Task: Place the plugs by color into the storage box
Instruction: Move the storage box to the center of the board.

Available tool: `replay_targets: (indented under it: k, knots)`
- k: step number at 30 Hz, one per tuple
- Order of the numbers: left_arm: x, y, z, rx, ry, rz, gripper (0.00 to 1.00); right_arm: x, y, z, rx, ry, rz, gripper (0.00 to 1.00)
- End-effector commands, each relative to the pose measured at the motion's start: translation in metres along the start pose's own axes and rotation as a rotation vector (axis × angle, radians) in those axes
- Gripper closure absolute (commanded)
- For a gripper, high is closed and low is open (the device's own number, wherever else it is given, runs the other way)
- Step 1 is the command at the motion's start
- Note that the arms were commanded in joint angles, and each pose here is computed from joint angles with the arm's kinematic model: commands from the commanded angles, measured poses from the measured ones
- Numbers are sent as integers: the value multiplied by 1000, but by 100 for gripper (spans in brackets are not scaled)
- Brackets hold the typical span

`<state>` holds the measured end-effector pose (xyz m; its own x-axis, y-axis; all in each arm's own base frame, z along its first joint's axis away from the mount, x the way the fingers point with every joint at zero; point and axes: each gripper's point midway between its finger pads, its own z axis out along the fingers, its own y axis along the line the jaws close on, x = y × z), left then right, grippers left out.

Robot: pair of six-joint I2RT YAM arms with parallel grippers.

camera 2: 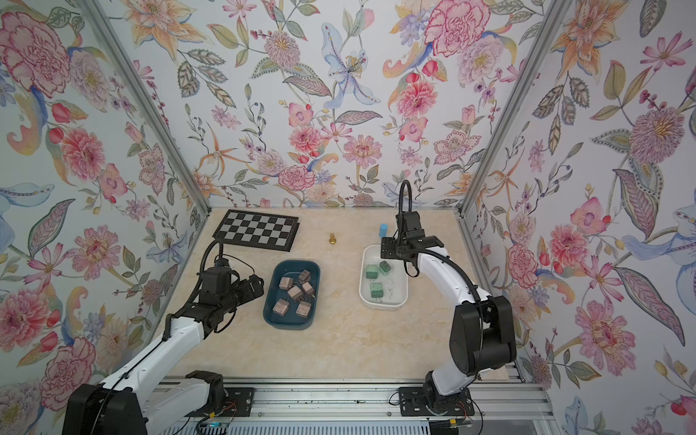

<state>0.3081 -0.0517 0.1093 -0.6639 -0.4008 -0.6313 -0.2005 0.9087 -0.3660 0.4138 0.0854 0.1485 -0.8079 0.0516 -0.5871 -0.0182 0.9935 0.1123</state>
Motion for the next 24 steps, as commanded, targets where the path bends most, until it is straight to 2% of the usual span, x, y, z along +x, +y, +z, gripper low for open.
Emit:
replay_targets:
  k: [1, 3, 7, 10, 13, 24]
  knots:
    - [-3, 4, -1, -10, -20, -10, 1, 22, -15, 11, -42, 85, 34, 22]
    - [-4, 3, -2, -8, -25, -8, 1, 29, -24, 21, -47, 109, 52, 29]
    - [-4, 4, -3, -9, -28, -7, 1, 46, -20, 42, -78, 164, 56, 51]
    - [-2, 5, -3, -13, -23, -7, 1, 59, -8, 53, -84, 202, 44, 60]
    - [-2, 5, -4, -12, -23, -8, 1, 68, 8, 61, -97, 220, 34, 64]
    - [1, 9, -5, -23, -27, -3, 1, 70, 62, 57, -172, 217, -6, 64]
